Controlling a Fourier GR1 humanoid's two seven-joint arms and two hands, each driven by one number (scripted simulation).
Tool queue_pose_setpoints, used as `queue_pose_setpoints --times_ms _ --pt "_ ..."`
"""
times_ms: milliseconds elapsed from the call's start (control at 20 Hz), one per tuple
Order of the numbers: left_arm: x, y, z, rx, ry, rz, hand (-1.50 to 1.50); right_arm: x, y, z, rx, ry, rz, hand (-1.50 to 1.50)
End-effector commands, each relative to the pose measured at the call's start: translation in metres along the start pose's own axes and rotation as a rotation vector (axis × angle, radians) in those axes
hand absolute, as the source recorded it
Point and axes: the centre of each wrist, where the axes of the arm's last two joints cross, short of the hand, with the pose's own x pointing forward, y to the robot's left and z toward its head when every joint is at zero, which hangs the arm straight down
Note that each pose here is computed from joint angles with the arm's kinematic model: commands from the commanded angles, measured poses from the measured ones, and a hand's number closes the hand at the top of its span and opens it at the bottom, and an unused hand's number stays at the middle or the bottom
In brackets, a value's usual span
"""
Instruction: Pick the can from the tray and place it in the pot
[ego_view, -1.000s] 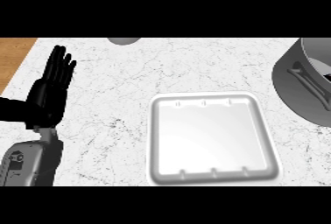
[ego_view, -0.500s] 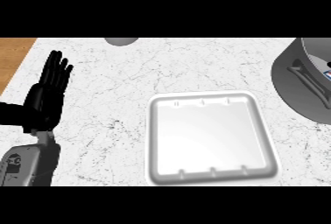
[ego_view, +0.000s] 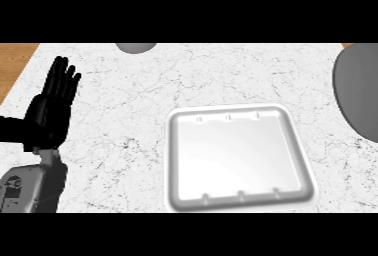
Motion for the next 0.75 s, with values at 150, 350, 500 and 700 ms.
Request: queue_pose_setpoints --times_ms 150,350,500,700 --pt "0.002 0.017 0.011 0.006 0.001 -0.022 0.0 -0.048 -0.068 0.002 -0.074 -0.029 -0.009 -1.5" --pt "0.003 -0.004 -0.013 0.01 -0.004 -0.004 0.0 -0.068 -0.09 0.017 -0.065 -0.024 -0.026 -1.5" --pt "-0.007 -0.009 -0.003 -0.002 -0.005 -0.011 0.0 -0.048 -0.108 -0.007 -0.062 -0.024 0.002 -1.5" --pt "0.015 -0.007 0.015 0.015 -0.011 0.001 0.0 -0.082 -0.147 0.012 -0.091 -0.022 0.004 -1.5"
